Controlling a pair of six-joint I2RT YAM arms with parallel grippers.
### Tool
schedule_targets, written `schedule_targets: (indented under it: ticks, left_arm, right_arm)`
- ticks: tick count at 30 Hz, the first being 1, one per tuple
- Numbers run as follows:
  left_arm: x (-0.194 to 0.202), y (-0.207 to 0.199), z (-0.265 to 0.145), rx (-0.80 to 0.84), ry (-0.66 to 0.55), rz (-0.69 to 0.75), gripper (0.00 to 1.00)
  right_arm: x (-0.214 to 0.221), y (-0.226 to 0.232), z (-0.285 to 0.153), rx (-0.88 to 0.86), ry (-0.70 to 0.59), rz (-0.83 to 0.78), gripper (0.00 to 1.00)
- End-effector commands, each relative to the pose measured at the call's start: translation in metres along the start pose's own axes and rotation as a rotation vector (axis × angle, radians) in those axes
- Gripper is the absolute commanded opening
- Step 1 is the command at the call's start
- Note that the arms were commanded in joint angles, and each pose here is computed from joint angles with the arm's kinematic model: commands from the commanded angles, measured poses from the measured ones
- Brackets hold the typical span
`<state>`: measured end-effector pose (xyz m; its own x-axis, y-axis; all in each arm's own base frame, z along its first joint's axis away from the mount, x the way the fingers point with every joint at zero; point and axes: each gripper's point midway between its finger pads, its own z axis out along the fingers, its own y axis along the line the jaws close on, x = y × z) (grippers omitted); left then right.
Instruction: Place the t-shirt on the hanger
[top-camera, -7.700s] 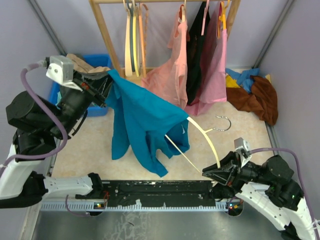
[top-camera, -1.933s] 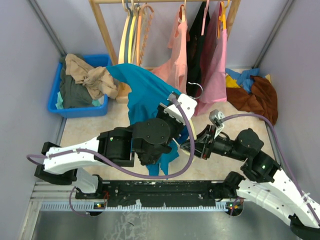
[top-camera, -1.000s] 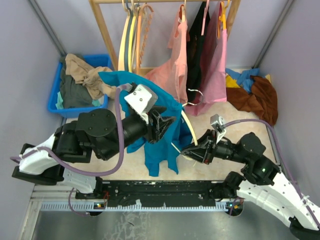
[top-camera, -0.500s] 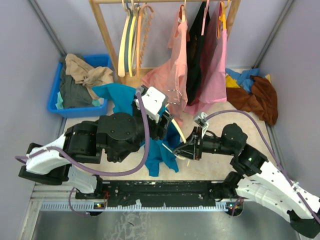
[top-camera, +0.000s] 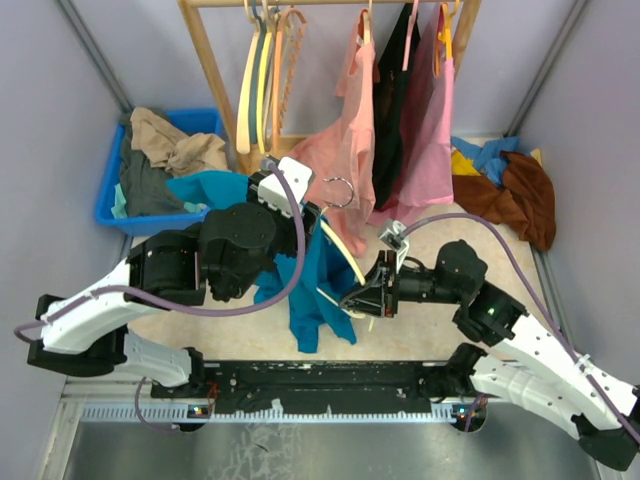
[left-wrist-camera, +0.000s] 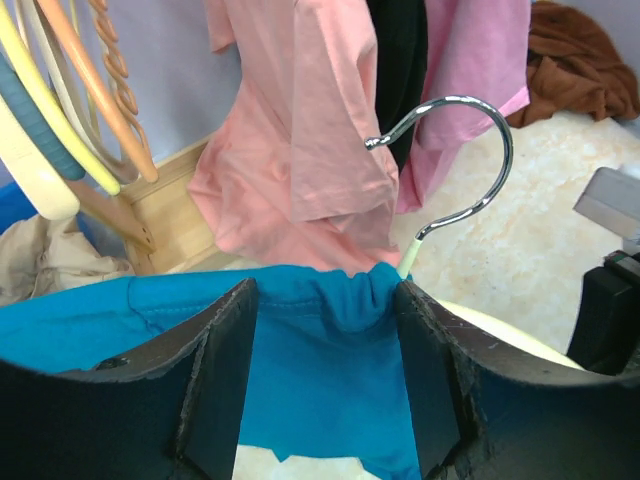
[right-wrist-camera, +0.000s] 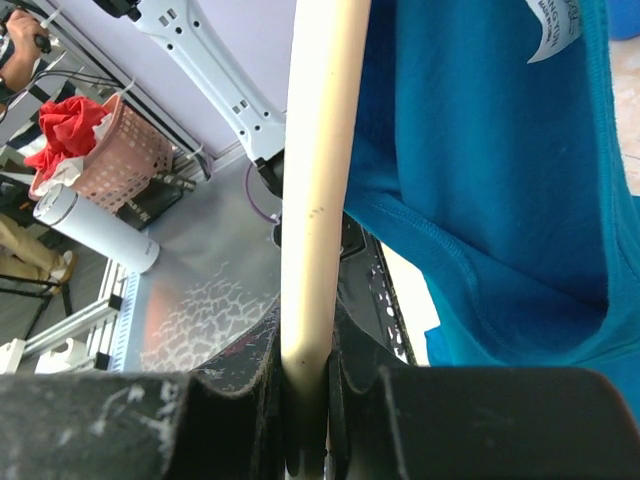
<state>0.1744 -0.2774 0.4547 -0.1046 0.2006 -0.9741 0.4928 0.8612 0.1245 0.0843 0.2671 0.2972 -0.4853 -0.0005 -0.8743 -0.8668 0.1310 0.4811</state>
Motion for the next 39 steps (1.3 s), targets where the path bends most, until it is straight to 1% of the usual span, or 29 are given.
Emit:
schedule_targets:
  ticks: [1,8,13,21,24,28,30,32,34,36,37,39]
  left_arm:
    - [0.002,0.0,0.007,0.059,-0.006,-0.025,0.63]
    - [0.002,-0.003,0.015,0.101,0.002,-0.022,0.64]
    - [0.003,-0.009,0.016,0.145,0.018,-0.032,0.66]
    - [0.027,-0.003,0.037,0.098,0.12,0.005,0.66]
    - [0.031,-0.001,0.042,0.083,0.133,0.014,0.66]
    - [0.036,-0.004,0.049,0.071,0.15,0.032,0.62]
    - [0.038,-0.005,0.05,0.068,0.156,0.038,0.57]
    - [0.038,-0.005,0.051,0.068,0.158,0.037,0.48]
    - [0.037,-0.005,0.05,0.067,0.157,0.033,0.34]
    - [0.038,-0.004,0.05,0.065,0.163,0.032,0.15]
    - [0.038,-0.004,0.05,0.065,0.164,0.032,0.09]
    - [0.038,-0.004,0.049,0.066,0.163,0.029,0.0]
  right_arm:
    - [-0.053,0.035,-0.005,-0.103,-0.148,-0.135,0.0]
    - [-0.052,0.033,-0.002,-0.109,-0.138,-0.131,0.0]
    - [-0.051,0.032,0.0,-0.112,-0.135,-0.131,0.0]
    - [-0.052,0.033,0.0,-0.119,-0.137,-0.137,0.0]
    - [-0.051,0.033,0.0,-0.12,-0.135,-0.138,0.0]
    - [-0.052,0.033,-0.001,-0.119,-0.139,-0.143,0.0]
    - [-0.053,0.033,-0.001,-0.114,-0.144,-0.146,0.0]
    - [-0.054,0.033,-0.002,-0.111,-0.146,-0.149,0.0]
    - [-0.055,0.032,-0.002,-0.104,-0.15,-0.152,0.0]
    - [-0.056,0.032,-0.002,-0.099,-0.153,-0.157,0.0]
    - [-0.057,0.031,-0.002,-0.094,-0.155,-0.159,0.0]
    - [-0.058,0.032,-0.002,-0.095,-0.158,-0.161,0.0]
